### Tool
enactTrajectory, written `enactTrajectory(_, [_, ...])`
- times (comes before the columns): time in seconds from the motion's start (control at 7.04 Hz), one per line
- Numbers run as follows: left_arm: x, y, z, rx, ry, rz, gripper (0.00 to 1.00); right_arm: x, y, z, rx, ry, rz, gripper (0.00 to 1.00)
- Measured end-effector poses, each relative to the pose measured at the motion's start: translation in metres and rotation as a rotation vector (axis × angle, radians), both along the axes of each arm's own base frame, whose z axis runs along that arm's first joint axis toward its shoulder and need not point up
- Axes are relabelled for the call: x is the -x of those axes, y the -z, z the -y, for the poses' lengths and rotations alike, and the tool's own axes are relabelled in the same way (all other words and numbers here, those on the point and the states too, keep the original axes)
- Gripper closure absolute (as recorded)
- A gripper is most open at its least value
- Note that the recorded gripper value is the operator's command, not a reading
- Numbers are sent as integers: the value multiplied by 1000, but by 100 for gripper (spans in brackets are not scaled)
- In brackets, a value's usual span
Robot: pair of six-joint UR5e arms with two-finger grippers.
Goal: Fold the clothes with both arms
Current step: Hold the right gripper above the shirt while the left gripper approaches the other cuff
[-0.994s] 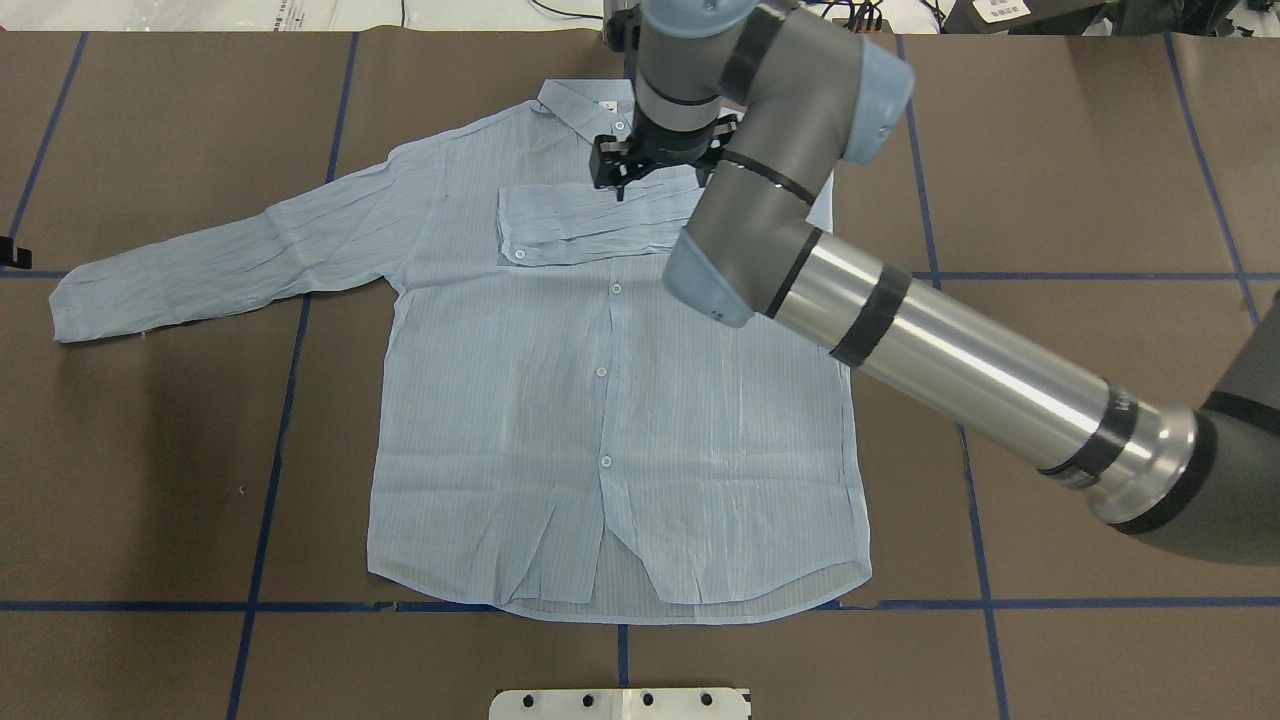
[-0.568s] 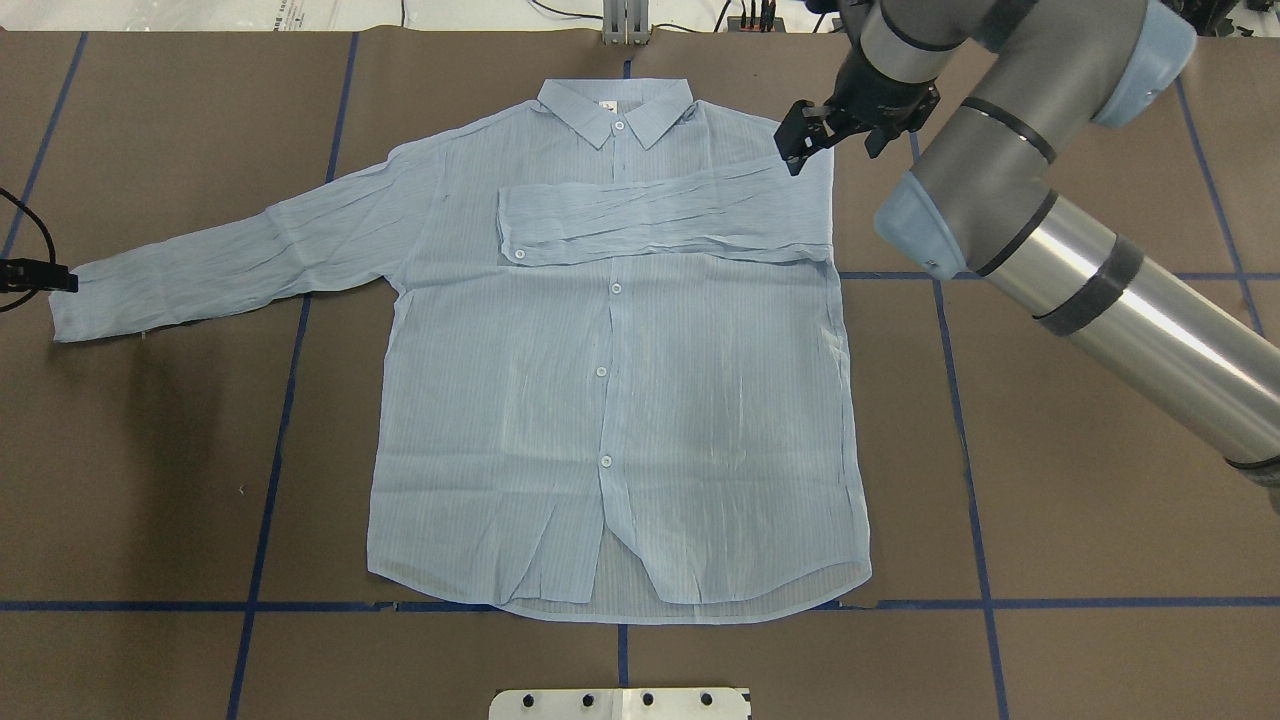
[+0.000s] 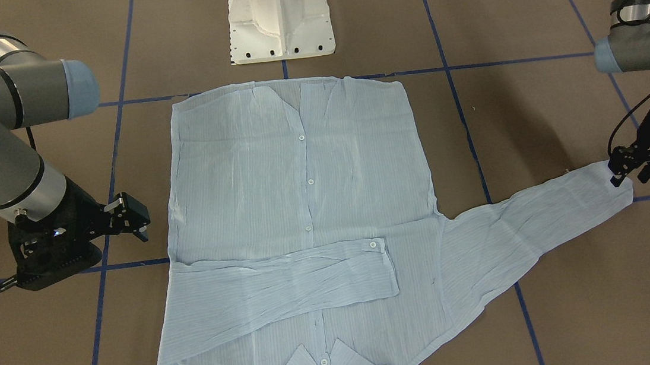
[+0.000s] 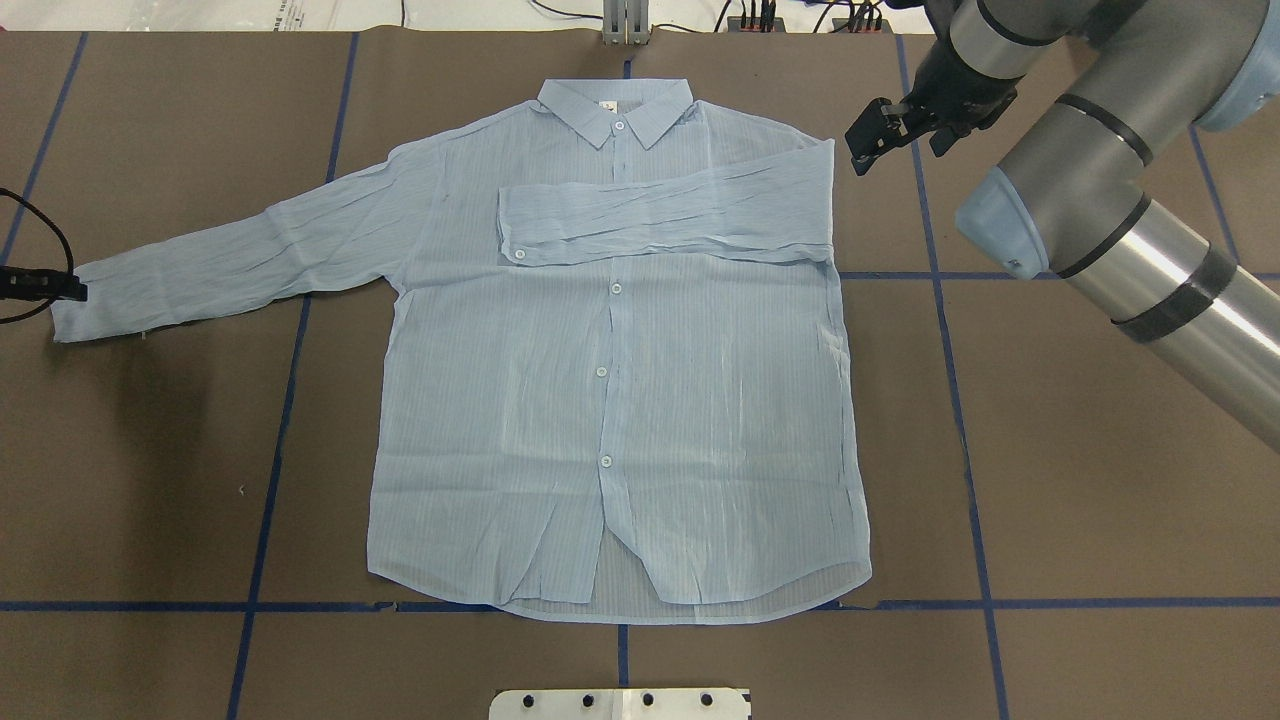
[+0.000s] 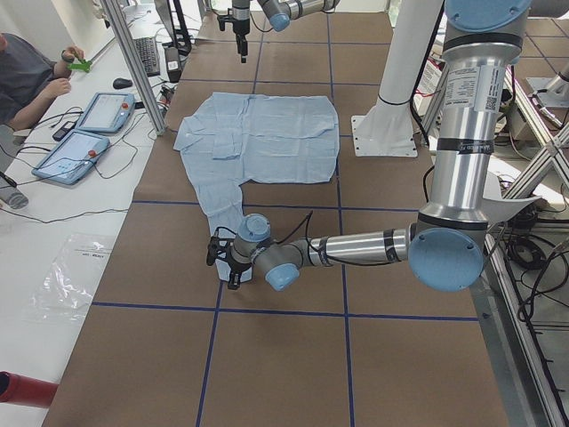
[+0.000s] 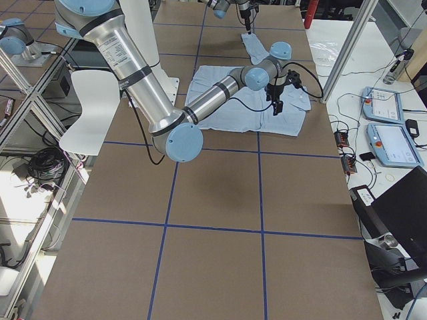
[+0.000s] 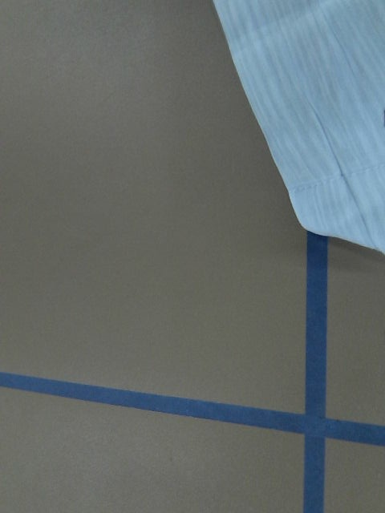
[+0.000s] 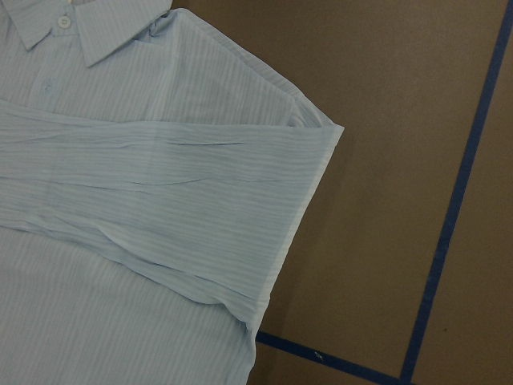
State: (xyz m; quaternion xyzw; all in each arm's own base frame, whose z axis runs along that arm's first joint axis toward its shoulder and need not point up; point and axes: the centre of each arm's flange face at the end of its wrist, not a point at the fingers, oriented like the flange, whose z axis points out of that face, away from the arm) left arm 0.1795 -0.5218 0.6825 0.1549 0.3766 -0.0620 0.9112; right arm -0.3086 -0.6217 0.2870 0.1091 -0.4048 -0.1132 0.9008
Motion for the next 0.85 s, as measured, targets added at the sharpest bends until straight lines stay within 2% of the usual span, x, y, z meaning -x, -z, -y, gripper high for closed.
enactTrajectory(0.14, [-4,-2,2,4,-4,2,47,-1,-1,0,0,-1,-1,0])
enactTrajectory(0.43, [-7,-2,3,4,-10,3,50,-1,0,0,-1,-2,-1,0])
enactTrajectory(0.85, [-8,-1,2,-11,-39,8,50,-3,-1,1,0,-3,1,0])
